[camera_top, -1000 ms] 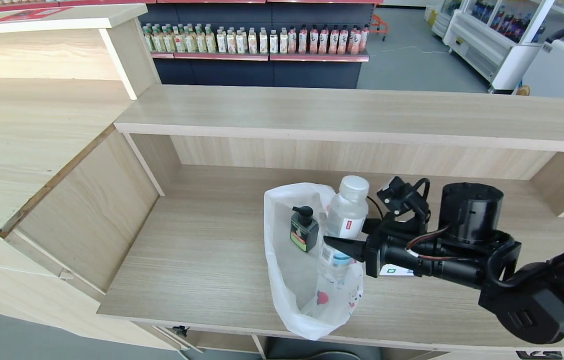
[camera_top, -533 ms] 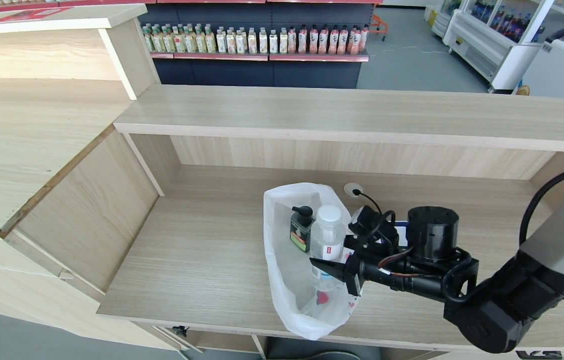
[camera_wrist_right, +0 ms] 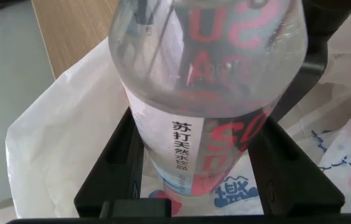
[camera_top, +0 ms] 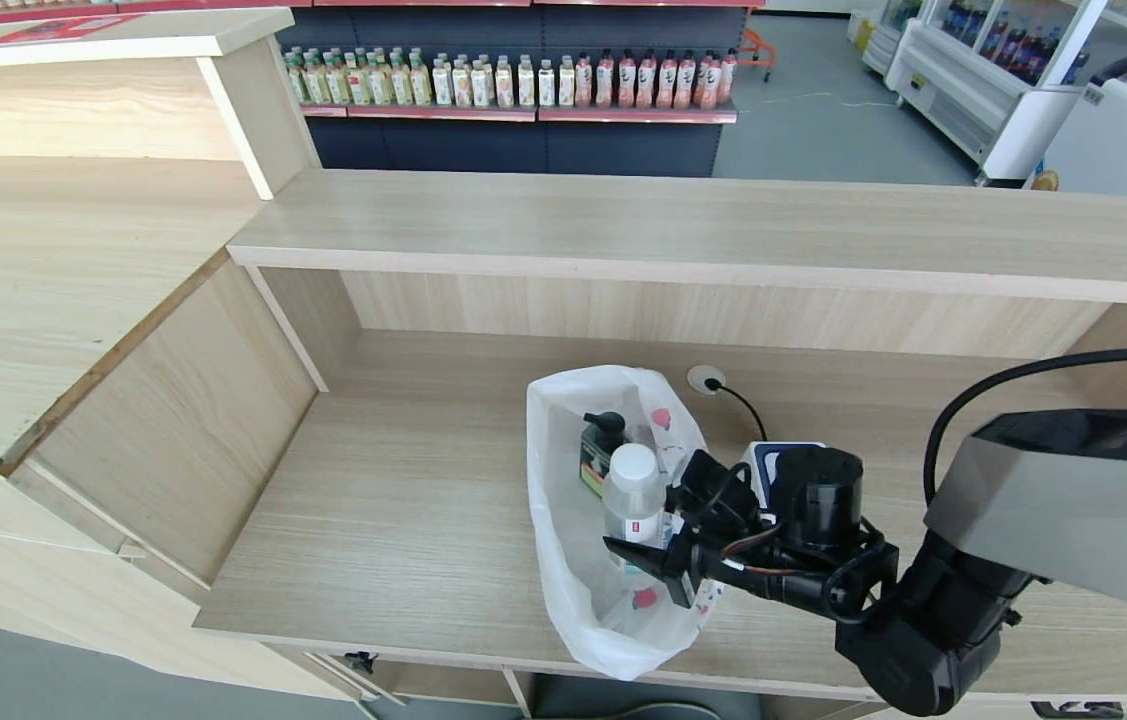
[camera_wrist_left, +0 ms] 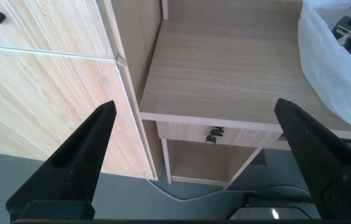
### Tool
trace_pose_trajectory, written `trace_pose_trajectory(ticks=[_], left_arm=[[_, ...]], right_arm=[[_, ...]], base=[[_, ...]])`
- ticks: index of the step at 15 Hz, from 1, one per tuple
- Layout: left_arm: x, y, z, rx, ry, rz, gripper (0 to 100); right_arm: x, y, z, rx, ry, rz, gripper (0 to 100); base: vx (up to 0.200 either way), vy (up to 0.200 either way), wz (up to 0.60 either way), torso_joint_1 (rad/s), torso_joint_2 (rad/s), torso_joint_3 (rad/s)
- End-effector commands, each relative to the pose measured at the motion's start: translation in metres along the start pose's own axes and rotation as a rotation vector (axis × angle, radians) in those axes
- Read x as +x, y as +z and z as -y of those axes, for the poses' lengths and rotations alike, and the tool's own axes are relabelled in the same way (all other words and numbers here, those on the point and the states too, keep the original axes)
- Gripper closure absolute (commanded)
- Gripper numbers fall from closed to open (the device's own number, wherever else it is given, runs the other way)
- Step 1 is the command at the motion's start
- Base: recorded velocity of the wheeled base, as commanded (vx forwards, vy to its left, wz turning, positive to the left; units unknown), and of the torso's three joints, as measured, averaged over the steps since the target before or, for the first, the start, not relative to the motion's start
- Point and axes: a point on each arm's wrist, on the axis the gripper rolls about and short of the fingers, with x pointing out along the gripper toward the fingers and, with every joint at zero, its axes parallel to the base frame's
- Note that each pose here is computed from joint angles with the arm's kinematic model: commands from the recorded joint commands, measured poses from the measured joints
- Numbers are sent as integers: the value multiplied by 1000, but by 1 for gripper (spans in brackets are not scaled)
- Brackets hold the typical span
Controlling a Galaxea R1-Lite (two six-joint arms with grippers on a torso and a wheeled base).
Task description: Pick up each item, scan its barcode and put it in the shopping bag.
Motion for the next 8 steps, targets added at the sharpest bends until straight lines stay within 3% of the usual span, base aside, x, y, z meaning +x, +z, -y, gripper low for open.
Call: trace_pose_trajectory(ticks=[1, 3, 4, 8], left_arm=[[0, 0, 0, 0, 0, 0, 0], [0, 0, 0, 0, 0, 0, 0], [0, 0, 0, 0, 0, 0, 0], [0, 0, 0, 0, 0, 0, 0]], right_arm=[[5, -14, -3, 11, 11, -25, 100], [8, -15, -2, 6, 6, -16, 100], [8, -15, -2, 5, 7, -13, 0], [0, 6, 0, 56, 1, 33, 0]], base=[[0, 0, 0, 0, 0, 0], [0, 0, 0, 0, 0, 0], [0, 0, 0, 0, 0, 0], [0, 0, 0, 0, 0, 0]])
